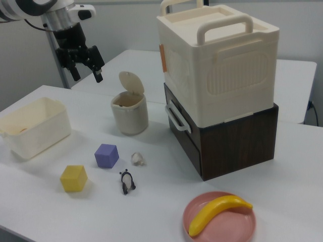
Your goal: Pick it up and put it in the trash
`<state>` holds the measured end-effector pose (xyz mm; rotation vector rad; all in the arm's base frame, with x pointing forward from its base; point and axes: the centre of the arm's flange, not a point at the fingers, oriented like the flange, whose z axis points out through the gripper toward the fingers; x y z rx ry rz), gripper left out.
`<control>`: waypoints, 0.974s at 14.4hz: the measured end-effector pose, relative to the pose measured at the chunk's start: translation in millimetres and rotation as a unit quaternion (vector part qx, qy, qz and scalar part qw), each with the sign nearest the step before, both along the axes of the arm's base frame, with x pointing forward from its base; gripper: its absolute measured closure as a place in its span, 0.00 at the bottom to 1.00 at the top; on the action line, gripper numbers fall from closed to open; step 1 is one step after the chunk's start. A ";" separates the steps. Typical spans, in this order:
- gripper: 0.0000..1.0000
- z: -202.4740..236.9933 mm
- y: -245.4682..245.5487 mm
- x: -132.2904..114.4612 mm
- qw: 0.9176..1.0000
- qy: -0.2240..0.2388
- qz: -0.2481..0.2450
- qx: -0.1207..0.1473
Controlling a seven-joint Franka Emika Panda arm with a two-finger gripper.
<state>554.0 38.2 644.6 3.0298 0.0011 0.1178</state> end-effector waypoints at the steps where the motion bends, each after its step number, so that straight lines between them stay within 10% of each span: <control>1: 0.00 0.3 0.2 0.3 1.000 -0.001 0.001 0.000; 14: 0.00 0.4 -1.1 2.4 1.000 -0.006 0.013 0.000</control>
